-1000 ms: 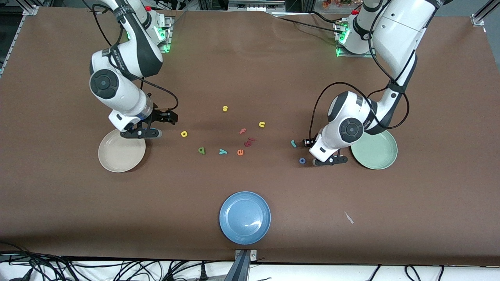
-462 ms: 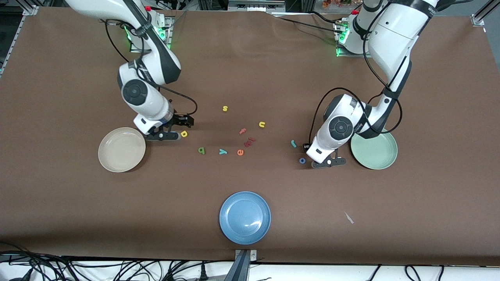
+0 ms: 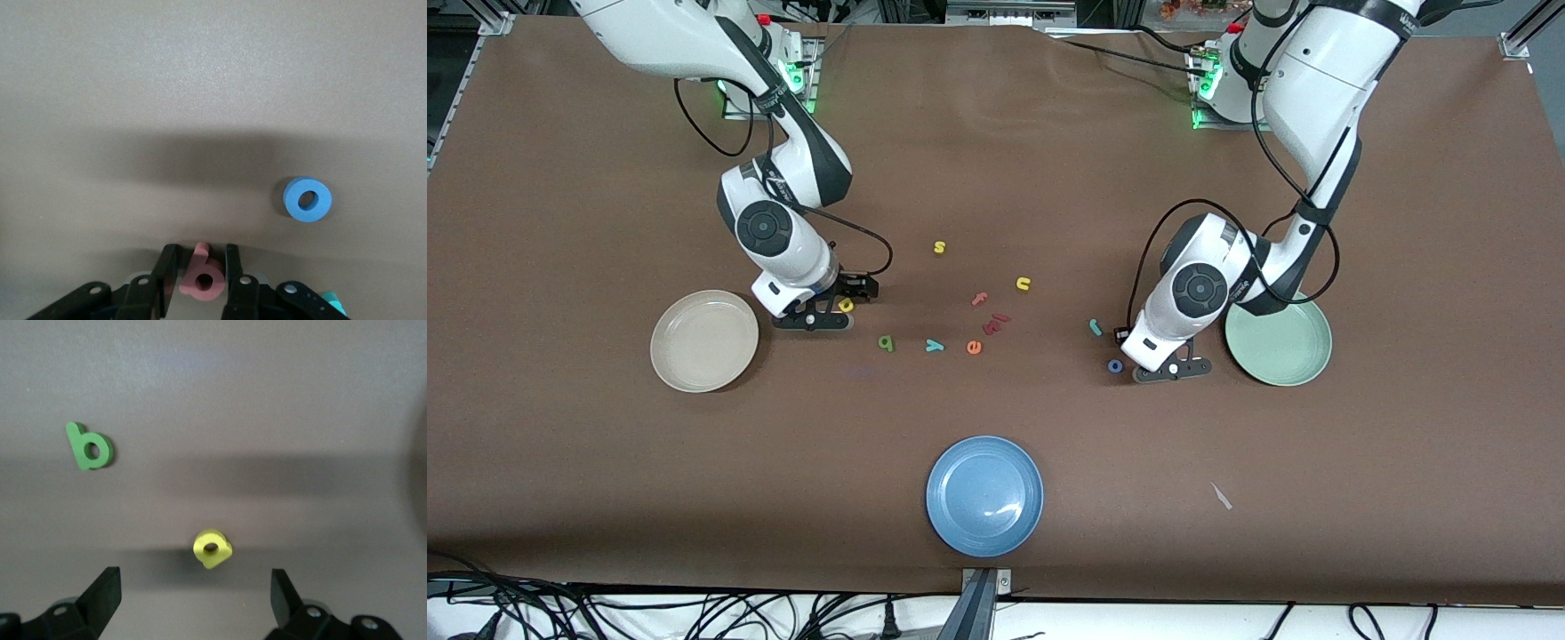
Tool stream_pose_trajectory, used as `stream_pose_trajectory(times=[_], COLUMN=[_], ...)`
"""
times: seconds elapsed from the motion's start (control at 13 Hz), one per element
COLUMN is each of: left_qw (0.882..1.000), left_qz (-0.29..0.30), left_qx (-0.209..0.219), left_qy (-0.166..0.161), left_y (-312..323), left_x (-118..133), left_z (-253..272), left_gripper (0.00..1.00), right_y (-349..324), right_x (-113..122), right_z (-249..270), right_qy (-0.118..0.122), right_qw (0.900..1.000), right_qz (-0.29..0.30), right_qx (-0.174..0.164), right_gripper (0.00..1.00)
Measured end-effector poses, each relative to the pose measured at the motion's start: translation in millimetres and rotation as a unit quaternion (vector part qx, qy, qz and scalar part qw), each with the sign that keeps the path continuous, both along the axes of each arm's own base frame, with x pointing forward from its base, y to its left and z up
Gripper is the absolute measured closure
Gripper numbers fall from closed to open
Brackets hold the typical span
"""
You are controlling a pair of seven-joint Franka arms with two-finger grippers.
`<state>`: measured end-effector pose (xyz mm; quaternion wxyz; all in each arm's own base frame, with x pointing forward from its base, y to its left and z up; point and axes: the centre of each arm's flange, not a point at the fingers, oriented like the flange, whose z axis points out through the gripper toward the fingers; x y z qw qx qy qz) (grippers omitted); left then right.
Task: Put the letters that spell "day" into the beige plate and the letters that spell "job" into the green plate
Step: 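Grasp the pink b and the yellow a with both grippers, then release the pink b on the green plate with the left gripper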
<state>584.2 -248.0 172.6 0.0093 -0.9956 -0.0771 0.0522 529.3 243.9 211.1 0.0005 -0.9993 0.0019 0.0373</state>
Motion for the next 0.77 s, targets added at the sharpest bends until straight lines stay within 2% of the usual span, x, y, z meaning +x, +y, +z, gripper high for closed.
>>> stream_pose_trajectory(times=[0.08,0.23,0.54,0.62,0.77], left_qw=[1.000,1.000,1.000,1.000,1.000], left_qz=[0.001,0.002,0.004,0.008,0.004], left_qx=[0.000,0.000,0.000,0.000,0.004], left_qy=[0.000,0.000,-0.002,-0.006,-0.008], left_y=[-0.8,-1.1,1.2,4.9,19.9], left_x=[-0.2,-0.2,2.2,6.2,17.8], left_z=[0.1,0.3,1.8,5.1,23.9], left_gripper=[0.72,0.76,0.76,0.76,0.76], right_y=[1.0,1.7,-0.2,-1.5,-6.1], right_x=[1.7,3.1,3.8,3.9,4.8], right_z=[-4.3,-13.9,-24.1,-25.9,-30.1], right_qy=[-0.003,-0.002,0.003,0.004,0.007], right_qw=[1.000,1.000,1.000,1.000,1.000], right_qz=[-0.001,-0.003,-0.007,-0.008,-0.010], right_qx=[0.003,0.006,0.006,0.005,0.003], right_gripper=[0.01,0.04,0.09,0.13,0.14])
